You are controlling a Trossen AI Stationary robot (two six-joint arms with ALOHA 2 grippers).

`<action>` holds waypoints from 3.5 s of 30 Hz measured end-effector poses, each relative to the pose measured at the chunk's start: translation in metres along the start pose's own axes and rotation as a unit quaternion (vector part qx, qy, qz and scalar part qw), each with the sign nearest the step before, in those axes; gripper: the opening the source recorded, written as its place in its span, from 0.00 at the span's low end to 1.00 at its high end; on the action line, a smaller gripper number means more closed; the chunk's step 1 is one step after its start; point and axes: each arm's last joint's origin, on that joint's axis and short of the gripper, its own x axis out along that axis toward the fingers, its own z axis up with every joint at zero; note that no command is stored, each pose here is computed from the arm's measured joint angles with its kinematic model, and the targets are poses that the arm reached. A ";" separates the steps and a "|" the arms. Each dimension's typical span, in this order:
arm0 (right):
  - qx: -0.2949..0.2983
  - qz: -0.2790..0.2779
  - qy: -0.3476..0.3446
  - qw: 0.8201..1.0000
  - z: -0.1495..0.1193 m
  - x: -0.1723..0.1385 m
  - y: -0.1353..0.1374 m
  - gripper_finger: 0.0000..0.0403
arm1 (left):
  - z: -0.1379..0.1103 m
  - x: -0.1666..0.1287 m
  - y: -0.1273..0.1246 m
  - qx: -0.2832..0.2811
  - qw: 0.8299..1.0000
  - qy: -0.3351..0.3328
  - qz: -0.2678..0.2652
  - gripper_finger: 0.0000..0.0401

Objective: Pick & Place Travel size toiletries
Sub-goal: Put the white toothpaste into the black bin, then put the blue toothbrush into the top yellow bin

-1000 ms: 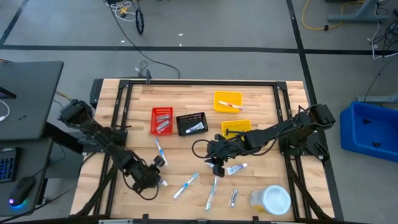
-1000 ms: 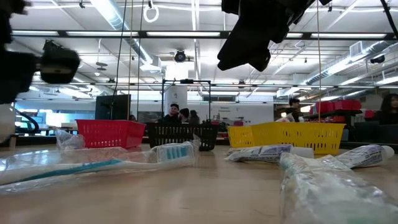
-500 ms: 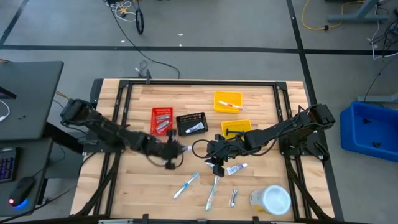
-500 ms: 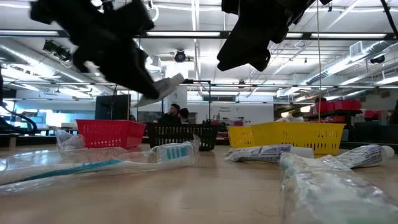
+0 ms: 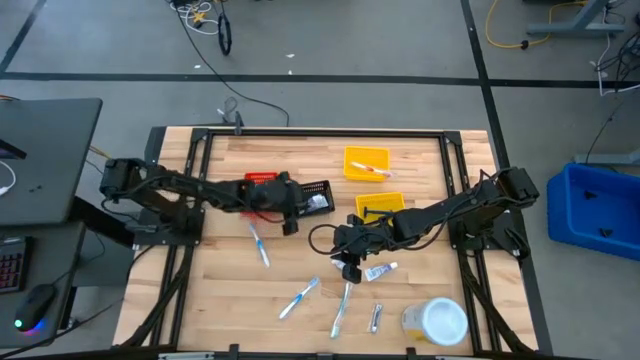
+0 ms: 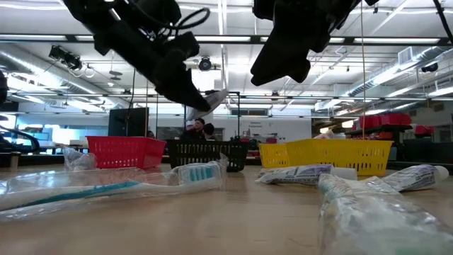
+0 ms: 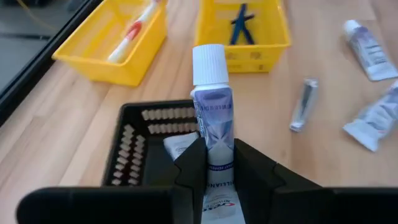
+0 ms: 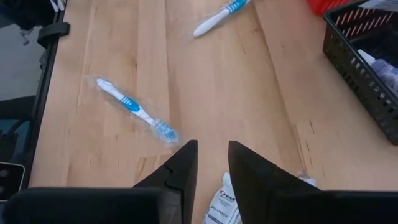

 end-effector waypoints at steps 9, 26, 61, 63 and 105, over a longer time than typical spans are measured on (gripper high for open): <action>-0.010 0.000 0.000 1.000 0.000 0.000 0.000 0.24 | -0.021 0.004 0.018 -0.015 0.999 0.036 0.008 0.19; -0.029 0.002 -0.008 1.000 0.002 0.000 0.000 0.24 | -0.021 0.037 0.012 0.017 0.999 0.032 -0.006 0.19; -0.128 0.110 -0.083 0.982 -0.020 0.102 0.011 0.53 | -0.009 0.016 0.019 0.003 0.999 0.029 -0.021 0.39; -0.129 0.108 -0.075 0.983 -0.024 0.106 0.010 0.52 | 0.001 0.003 0.018 0.002 1.000 0.006 -0.026 0.38; -0.193 0.105 -0.043 0.975 -0.053 0.135 0.012 0.18 | 0.020 -0.065 -0.006 0.024 0.998 -0.031 -0.057 0.35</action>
